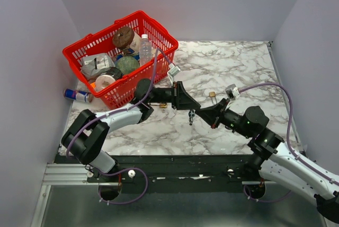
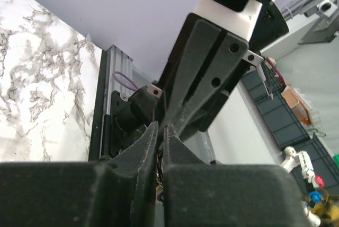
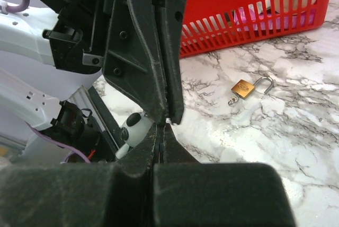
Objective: Unlock with the key
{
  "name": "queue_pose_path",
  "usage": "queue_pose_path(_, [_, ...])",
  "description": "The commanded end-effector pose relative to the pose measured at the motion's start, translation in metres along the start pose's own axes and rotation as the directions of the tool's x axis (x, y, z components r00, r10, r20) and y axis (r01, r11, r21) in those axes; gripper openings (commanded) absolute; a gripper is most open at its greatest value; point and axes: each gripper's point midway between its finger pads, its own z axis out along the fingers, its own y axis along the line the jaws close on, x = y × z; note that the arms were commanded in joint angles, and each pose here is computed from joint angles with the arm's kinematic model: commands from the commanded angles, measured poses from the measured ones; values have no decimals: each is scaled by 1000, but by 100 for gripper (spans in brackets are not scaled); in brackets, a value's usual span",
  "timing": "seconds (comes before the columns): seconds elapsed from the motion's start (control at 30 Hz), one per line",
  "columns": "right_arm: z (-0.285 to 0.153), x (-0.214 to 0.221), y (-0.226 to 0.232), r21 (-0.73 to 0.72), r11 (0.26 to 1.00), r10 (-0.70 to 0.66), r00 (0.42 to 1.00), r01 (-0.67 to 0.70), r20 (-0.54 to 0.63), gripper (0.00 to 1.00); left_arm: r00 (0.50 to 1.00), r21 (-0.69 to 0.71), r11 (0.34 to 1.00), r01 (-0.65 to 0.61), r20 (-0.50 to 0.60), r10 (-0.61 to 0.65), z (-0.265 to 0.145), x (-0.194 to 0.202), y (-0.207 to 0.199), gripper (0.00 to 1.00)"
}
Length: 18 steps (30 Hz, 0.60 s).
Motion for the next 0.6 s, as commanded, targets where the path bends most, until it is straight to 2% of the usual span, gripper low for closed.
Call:
queue_pose_path(0.0, [-1, -6, -5, 33, 999, -29, 1000, 29, 6, 1, 993, 30, 994, -109, -34, 110, 3, -3, -17, 51])
queue_pose_path(0.07, [-4, -6, -11, 70, 997, -44, 999, 45, -11, 1, 990, 19, 990, -139, -35, 140, 3, -5, -20, 69])
queue_pose_path(0.13, [-7, 2, -17, 98, 992, -73, 996, 79, -60, 1, 986, -11, 986, -163, -47, 163, 1, -5, -17, 76])
queue_pose_path(0.17, [-8, -3, -16, 99, 991, -88, 994, 94, -64, 1, 983, -15, 984, -176, -50, 175, 1, -6, -18, 83])
queue_pose_path(0.27, [-9, 7, -20, 101, 982, -142, 976, 160, -164, 1, 978, -37, 979, -200, -58, 198, 0, -8, -19, 89])
queue_pose_path(0.3, [-8, -3, -16, 85, 975, -189, 967, 206, -173, 1, 980, -54, 981, -188, -69, 184, -1, -6, -15, 89])
queue_pose_path(0.33, [-9, 8, -21, 88, 971, -197, 950, 224, -244, 1, 978, -69, 977, -202, -68, 198, -1, -7, -12, 90])
queue_pose_path(0.4, [-7, 0, -17, 55, 956, -262, 924, 287, -278, 1, 979, -91, 977, -191, -83, 184, -1, -6, -8, 91])
queue_pose_path(0.43, [-8, 11, -23, 58, 952, -264, 899, 302, -349, 1, 979, -101, 976, -192, -83, 184, -1, -7, -6, 92])
queue_pose_path(0.5, [-9, 14, -29, 54, 932, -306, 858, 358, -412, 1, 978, -109, 974, -198, -93, 189, -1, -6, -4, 93])
queue_pose_path(0.57, [-11, 16, -42, 103, 912, -295, 808, 398, -510, 1, 975, -110, 971, -211, -95, 201, -1, -7, -5, 93])
